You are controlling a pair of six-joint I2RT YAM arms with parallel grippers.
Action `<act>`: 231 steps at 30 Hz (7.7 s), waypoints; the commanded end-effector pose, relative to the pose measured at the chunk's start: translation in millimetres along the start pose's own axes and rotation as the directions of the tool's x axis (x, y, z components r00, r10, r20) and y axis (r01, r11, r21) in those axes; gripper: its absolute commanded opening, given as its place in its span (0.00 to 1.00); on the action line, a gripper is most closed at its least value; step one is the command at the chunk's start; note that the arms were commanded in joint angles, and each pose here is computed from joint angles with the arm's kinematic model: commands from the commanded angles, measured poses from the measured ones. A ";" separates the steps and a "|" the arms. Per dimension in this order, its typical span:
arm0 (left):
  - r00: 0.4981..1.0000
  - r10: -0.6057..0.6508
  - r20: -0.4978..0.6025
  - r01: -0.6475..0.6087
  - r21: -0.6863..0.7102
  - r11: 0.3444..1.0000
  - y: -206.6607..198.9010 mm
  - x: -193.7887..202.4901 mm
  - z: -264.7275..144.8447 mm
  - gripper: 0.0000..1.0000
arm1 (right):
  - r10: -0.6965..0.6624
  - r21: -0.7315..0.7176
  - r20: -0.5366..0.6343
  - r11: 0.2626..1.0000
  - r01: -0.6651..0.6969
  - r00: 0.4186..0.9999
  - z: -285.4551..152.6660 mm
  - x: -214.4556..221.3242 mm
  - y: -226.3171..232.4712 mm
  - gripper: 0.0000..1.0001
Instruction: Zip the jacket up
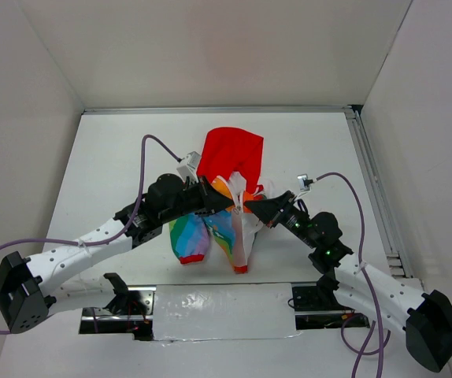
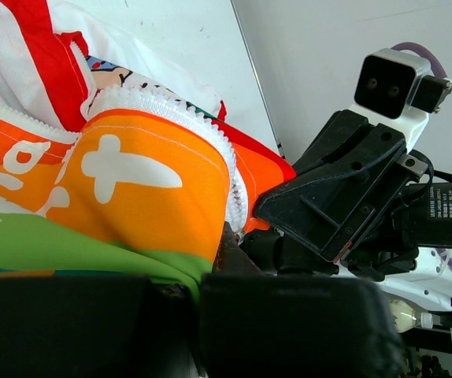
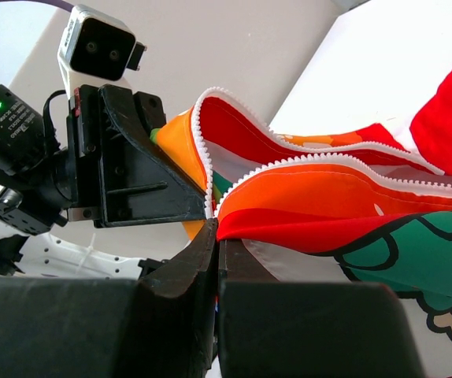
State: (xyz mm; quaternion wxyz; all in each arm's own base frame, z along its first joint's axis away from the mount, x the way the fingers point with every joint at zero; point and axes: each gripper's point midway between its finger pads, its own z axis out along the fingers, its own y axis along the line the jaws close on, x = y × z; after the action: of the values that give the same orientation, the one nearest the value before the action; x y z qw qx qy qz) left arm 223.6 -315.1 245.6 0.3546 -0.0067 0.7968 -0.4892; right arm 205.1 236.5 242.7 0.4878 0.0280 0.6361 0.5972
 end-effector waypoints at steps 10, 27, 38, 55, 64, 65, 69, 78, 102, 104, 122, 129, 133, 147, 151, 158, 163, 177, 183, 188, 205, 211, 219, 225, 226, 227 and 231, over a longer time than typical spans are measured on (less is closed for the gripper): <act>0.997 0.072 -0.014 -0.070 0.120 0.990 -22.2 3.5 -1.3 0.00 | -0.013 -0.076 0.065 0.997 0.018 0.998 7.4 -22.7 27.6 0.00; 0.998 0.051 -0.024 -0.050 0.045 0.998 -13.1 16.8 8.2 0.00 | 0.062 -0.102 0.009 0.993 -0.061 0.998 12.9 -17.1 36.5 0.00; 0.998 0.065 0.002 -0.065 -0.039 0.997 -7.9 20.6 8.7 0.00 | 0.129 0.001 -0.017 0.992 -0.129 0.992 6.9 -16.0 29.8 0.00; 0.963 0.147 -0.226 -0.132 0.077 0.988 -5.8 78.7 5.8 0.00 | 0.274 0.087 0.020 0.957 -0.275 0.961 16.1 -32.4 20.8 0.00; 0.971 0.093 -0.220 -0.096 -0.002 0.995 -4.0 58.0 8.7 0.00 | 0.126 0.303 -0.145 0.950 -0.077 0.981 8.3 -8.8 -9.6 0.10; 0.974 0.066 -0.218 -0.070 -0.013 0.997 -1.6 51.5 9.3 0.00 | 0.130 0.369 -0.189 0.928 -0.052 0.973 1.4 1.8 -22.7 0.15; 0.977 0.018 -0.212 -0.029 -0.047 0.998 -3.5 33.2 9.2 0.00 | 0.083 0.397 -0.271 0.917 0.033 0.959 -0.4 10.7 -28.5 0.35; 0.945 -0.099 -0.313 0.041 -0.188 0.981 5.4 18.4 -1.8 0.00 | -0.168 0.449 -0.421 0.815 0.366 0.891 -6.2 3.4 -30.3 0.75; 0.939 -0.135 -0.317 0.070 -0.210 0.975 5.5 11.7 -14.5 0.00 | -0.434 0.134 -0.601 0.773 0.620 0.671 -26.4 72.8 43.5 0.79; 0.939 -0.135 -0.317 0.072 -0.203 0.977 3.3 11.1 -15.2 0.00 | -0.421 0.142 -0.596 0.783 0.606 0.684 -20.8 79.9 42.0 0.77; 0.936 -0.155 -0.317 0.098 -0.188 0.977 1.6 17.1 -21.4 0.00 | -0.273 0.455 -0.355 0.785 0.420 0.894 10.3 77.3 3.3 0.60; 0.938 -0.150 -0.312 0.095 -0.184 0.978 1.3 17.1 -23.6 0.00 | -0.282 0.506 -0.259 0.775 0.379 0.924 11.7 54.9 -8.1 0.60; 0.940 -0.145 -0.307 0.092 -0.182 0.979 1.7 15.9 -22.8 0.00 | -0.276 0.391 -0.246 0.849 0.355 0.929 17.4 55.7 4.7 0.60; 0.939 -0.141 -0.312 0.088 -0.179 0.980 4.7 18.6 -19.2 0.00 | -0.234 0.107 -0.245 0.958 0.266 0.941 14.4 56.0 33.3 0.46; 0.942 -0.141 -0.303 0.089 -0.179 0.980 5.6 17.7 -20.1 0.00 | -0.213 0.108 -0.244 0.963 0.245 0.946 15.0 54.3 32.5 0.35; 0.946 -0.143 -0.292 0.090 -0.187 0.978 6.5 16.8 -21.3 0.00 | -0.188 0.132 -0.280 0.964 0.231 0.942 14.8 60.0 28.3 0.21; 0.950 -0.143 -0.277 0.085 -0.209 0.974 11.3 15.6 -21.1 0.00 | -0.127 0.168 -0.299 0.969 0.183 0.946 14.1 60.5 31.8 0.00; 0.954 -0.094 -0.284 0.026 -0.234 0.972 21.1 29.7 -21.6 0.00 | 0.167 0.269 -0.407 0.961 -0.057 0.898 12.1 51.9 42.7 0.00; 0.963 0.021 -0.270 -0.055 -0.121 0.991 12.5 33.4 -26.4 0.00 | 0.303 0.279 -0.503 0.943 -0.180 0.809 5.9 52.4 47.8 0.00; 0.959 0.113 -0.259 -0.131 -0.053 0.990 4.6 36.0 -29.3 0.00 | 0.379 0.284 -0.581 0.924 -0.257 0.720 8.1 57.3 60.0 0.00; 0.916 0.363 -0.171 -0.371 -0.014 0.929 -4.3 16.4 -46.1 0.99 | 0.488 0.420 -0.507 0.860 -0.290 0.711 3.8 45.7 39.6 0.00; 0.855 0.504 -0.126 -0.505 0.028 0.863 -11.1 14.4 -54.7 0.99 | 0.539 0.446 -0.503 0.831 -0.332 0.676 5.4 45.8 34.7 0.00; 0.694 0.719 -0.034 -0.718 0.048 0.695 -26.1 29.2 -58.4 0.98 | 0.577 0.447 -0.458 0.807 -0.386 0.676 11.7 31.1 33.9 0.00; 0.595 0.803 -0.032 -0.804 -0.048 0.593 -19.0 22.3 -40.3 0.85 | 0.604 0.460 -0.448 0.788 -0.410 0.659 14.0 29.9 32.3 0.00; 0.577 0.816 -0.035 -0.816 -0.061 0.575 -13.8 22.2 -38.2 0.83 | 0.606 0.456 -0.453 0.787 -0.415 0.653 14.3 29.9 33.3 0.00; 0.580 0.814 -0.009 -0.812 -0.079 0.578 -16.8 16.4 -37.3 0.82 | 0.613 0.457 -0.447 0.783 -0.423 0.651 15.0 28.6 33.7 0.00; 0.559 0.829 0.013 -0.824 -0.105 0.557 -17.7 10.4 -34.7 0.75 | 0.611 0.448 -0.450 0.785 -0.428 0.651 17.5 26.8 35.8 0.00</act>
State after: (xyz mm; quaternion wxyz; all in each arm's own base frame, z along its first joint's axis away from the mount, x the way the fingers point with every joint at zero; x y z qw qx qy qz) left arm 175.0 -297.7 235.8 0.5091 0.3532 0.7473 -0.2399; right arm 179.9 272.4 239.5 0.0600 0.1223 0.8162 0.5615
